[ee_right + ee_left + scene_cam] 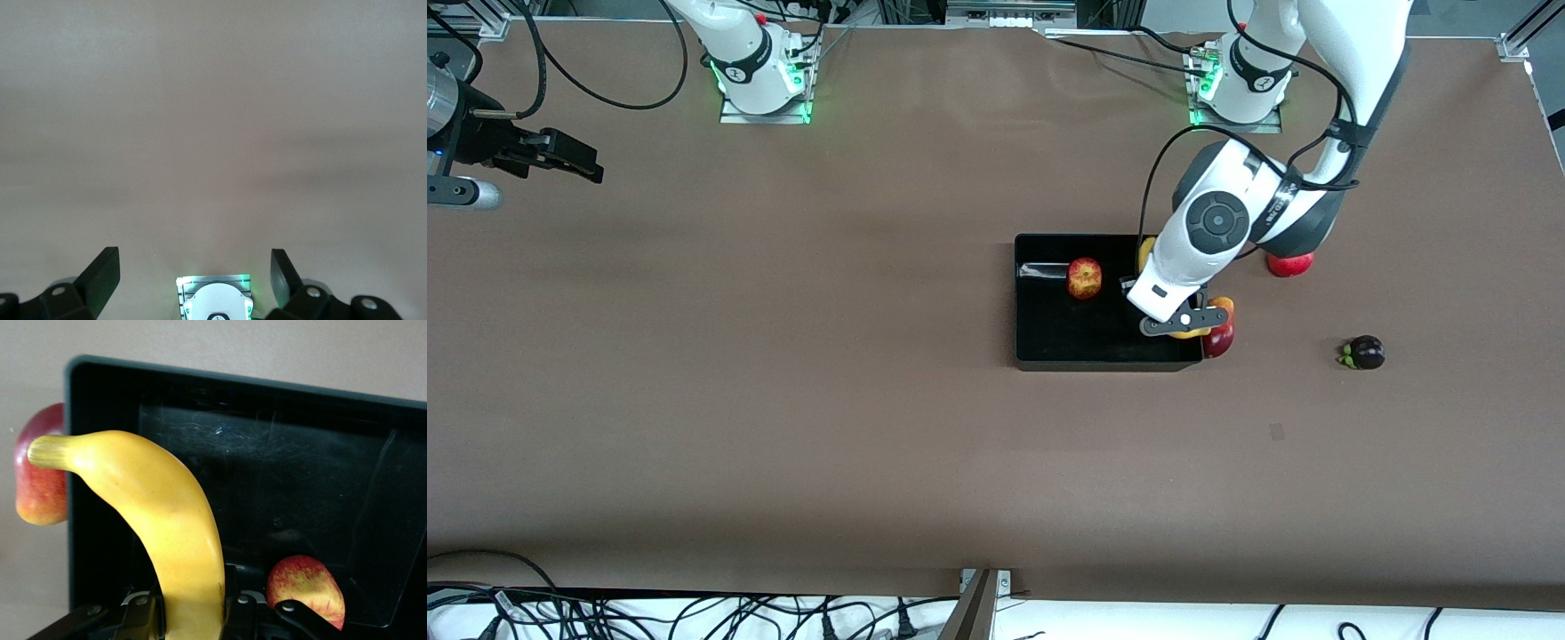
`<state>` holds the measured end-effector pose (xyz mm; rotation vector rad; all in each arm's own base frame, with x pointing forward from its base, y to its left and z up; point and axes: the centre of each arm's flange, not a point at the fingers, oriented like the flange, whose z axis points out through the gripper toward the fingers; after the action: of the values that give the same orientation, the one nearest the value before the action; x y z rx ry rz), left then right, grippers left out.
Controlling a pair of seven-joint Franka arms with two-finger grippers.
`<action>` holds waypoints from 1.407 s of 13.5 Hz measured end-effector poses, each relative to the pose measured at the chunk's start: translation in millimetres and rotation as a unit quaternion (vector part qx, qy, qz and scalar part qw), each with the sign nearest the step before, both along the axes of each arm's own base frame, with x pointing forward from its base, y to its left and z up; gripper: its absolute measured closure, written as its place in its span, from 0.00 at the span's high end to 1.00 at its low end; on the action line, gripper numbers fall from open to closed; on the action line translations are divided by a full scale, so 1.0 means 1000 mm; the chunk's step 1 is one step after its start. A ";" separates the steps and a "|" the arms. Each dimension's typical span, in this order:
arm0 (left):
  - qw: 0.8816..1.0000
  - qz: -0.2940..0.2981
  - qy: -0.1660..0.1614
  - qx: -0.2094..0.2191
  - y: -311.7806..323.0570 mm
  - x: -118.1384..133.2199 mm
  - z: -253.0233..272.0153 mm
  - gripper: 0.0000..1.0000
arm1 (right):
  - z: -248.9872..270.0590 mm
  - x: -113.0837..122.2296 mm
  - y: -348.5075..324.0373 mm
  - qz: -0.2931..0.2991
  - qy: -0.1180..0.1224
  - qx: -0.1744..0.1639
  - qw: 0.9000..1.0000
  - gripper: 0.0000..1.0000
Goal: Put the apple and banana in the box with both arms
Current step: 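Lower the banana into the box beside the apple and open the left gripper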
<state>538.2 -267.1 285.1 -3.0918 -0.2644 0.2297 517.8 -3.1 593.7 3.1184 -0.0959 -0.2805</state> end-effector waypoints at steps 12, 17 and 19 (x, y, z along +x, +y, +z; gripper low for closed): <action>1.000 0.008 0.000 -0.012 -0.011 0.000 -0.030 0.34 | 0.000 0.000 0.000 0.000 0.000 0.000 1.000 1.00; 1.000 0.009 -0.001 -0.019 -0.015 0.000 -0.043 0.34 | 0.000 0.000 0.000 0.000 0.000 0.000 1.000 1.00; 1.000 0.011 0.000 -0.021 -0.016 0.000 -0.050 0.34 | 0.000 0.000 0.000 0.000 0.000 0.000 1.000 1.00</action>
<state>537.8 -283.2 235.5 -3.1327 -0.2968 0.2389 517.8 -3.1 593.7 3.1185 -0.0958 -0.2805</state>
